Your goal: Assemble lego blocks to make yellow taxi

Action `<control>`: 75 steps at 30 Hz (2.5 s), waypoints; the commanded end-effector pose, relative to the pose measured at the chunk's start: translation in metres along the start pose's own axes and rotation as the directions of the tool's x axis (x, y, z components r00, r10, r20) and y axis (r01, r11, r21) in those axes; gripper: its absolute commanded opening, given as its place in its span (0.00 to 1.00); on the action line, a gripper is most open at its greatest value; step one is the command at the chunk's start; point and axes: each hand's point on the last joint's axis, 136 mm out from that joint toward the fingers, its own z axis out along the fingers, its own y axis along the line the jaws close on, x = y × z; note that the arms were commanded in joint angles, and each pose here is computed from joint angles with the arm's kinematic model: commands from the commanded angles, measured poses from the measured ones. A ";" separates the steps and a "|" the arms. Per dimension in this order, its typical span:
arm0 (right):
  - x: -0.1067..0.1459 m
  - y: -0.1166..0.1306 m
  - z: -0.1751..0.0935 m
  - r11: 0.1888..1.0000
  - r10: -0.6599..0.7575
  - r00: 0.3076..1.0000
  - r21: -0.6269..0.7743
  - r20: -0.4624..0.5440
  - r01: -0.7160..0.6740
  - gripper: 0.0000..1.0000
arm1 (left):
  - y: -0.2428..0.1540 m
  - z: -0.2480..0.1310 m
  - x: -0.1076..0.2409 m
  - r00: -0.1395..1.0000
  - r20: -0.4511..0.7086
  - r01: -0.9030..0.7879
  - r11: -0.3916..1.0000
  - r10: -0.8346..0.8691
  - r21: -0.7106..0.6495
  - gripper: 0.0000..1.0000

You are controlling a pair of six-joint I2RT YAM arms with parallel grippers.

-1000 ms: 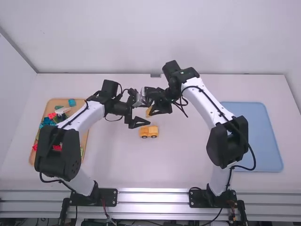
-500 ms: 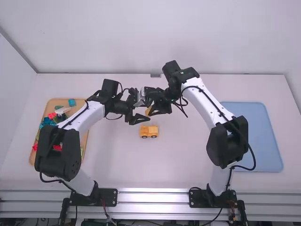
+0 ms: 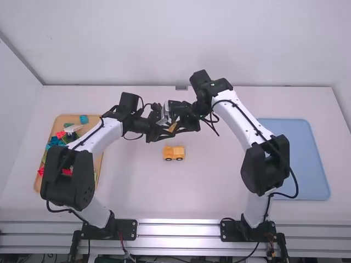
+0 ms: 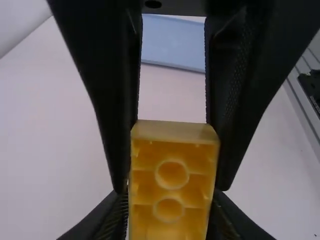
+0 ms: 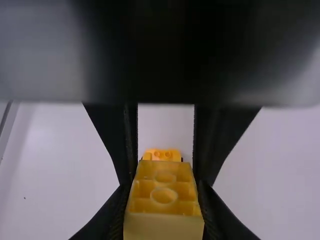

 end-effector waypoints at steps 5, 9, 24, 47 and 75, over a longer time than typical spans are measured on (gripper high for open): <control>-0.013 0.003 -0.005 1.000 -0.014 0.999 -0.006 0.035 0.015 0.00 | 0.001 0.003 0.007 1.000 -0.008 0.010 1.000 -0.010 0.005 0.27; -0.019 0.001 -0.006 1.000 -0.024 0.998 0.000 0.066 0.024 0.25 | 0.000 0.003 0.000 1.000 0.025 -0.012 1.000 0.012 0.016 0.22; -0.057 -0.011 -0.073 0.994 -0.092 0.923 0.090 0.375 0.062 0.53 | 0.023 -0.013 -0.061 0.965 0.248 -0.091 0.996 0.090 -0.007 0.12; -0.084 -0.013 -0.134 0.988 -0.155 0.741 0.106 0.654 0.114 0.47 | 0.031 -0.034 -0.117 0.918 0.380 -0.112 0.993 0.112 -0.021 0.17; -0.088 -0.021 -0.116 0.994 -0.107 0.788 0.088 0.607 0.067 0.29 | 0.029 -0.035 -0.122 0.908 0.389 -0.153 0.988 0.153 -0.031 0.16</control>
